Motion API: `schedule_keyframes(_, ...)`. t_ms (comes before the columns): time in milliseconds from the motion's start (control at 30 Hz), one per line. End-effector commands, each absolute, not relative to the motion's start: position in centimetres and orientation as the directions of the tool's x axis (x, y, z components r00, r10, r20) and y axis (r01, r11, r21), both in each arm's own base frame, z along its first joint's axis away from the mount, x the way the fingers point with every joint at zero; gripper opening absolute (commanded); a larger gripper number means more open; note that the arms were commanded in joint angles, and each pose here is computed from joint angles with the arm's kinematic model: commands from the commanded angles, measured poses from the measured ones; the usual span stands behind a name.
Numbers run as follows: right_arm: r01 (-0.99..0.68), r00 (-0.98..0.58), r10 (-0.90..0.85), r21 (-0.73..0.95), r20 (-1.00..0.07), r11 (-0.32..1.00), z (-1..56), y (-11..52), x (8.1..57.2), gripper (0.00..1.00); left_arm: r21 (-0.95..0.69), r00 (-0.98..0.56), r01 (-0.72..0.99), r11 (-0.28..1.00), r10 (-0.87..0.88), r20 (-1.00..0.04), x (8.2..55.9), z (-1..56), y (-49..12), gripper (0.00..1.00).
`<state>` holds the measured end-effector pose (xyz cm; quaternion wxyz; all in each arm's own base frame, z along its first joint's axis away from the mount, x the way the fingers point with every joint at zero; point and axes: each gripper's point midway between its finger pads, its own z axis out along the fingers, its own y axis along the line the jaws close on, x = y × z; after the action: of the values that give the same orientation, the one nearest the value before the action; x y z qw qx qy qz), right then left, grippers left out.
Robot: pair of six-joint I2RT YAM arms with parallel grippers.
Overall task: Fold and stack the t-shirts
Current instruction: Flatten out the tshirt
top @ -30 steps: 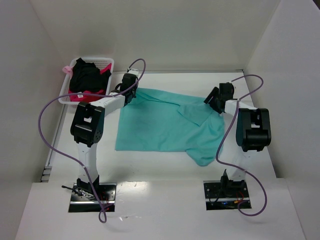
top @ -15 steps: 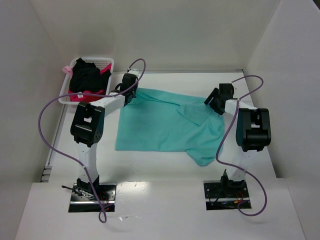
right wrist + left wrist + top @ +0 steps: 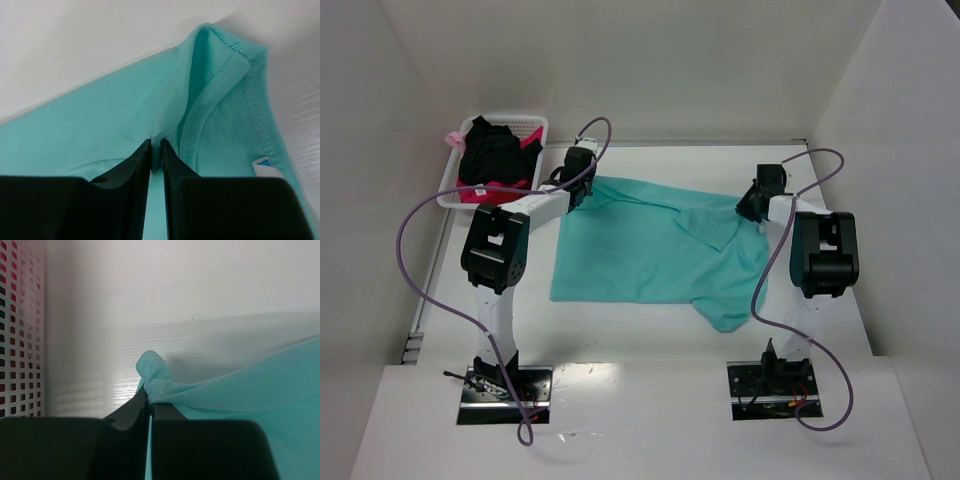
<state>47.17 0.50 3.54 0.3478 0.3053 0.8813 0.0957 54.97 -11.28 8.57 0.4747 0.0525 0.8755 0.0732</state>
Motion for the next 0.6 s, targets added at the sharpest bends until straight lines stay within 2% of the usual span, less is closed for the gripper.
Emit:
schedule_keyframes(0, 0.459, -0.533, 0.610, 0.406, -0.586, 0.790, 5.6, 0.1, 48.7, 0.20, 0.136, -0.485, 0.004, 0.991, 0.121, -0.866, 55.7, 11.2, -11.5, 0.00)
schedule_keyframes(267, 0.452, -0.493, 0.590, 0.392, -0.639, 0.802, 7.8, -0.8, 49.8, 0.18, 0.130, -0.493, 0.001, 0.991, 0.114, -0.863, 55.3, 11.0, -11.4, 0.00)
schedule_keyframes(400, 0.448, -0.486, 0.590, 0.396, -0.644, 0.802, 8.3, -0.8, 49.9, 0.25, 0.133, -0.502, 0.002, 0.991, 0.116, -0.857, 55.1, 10.5, -11.3, 0.00)
schedule_keyframes(433, 0.458, -0.489, 0.599, 0.398, -0.634, 0.795, 7.8, -0.7, 49.5, 0.31, 0.131, -0.494, 0.001, 0.991, 0.114, -0.862, 55.1, 11.0, -11.3, 0.00)
schedule_keyframes(500, 0.458, -0.489, 0.599, 0.398, -0.634, 0.795, 7.6, -0.7, 49.4, 0.33, 0.131, -0.494, 0.001, 0.991, 0.114, -0.862, 55.1, 11.0, -11.3, 0.00)
schedule_keyframes(567, 0.457, -0.500, 0.600, 0.398, -0.625, 0.796, 7.2, -0.5, 49.1, 0.39, 0.131, -0.494, 0.001, 0.991, 0.114, -0.862, 55.1, 11.0, -11.3, 0.00)
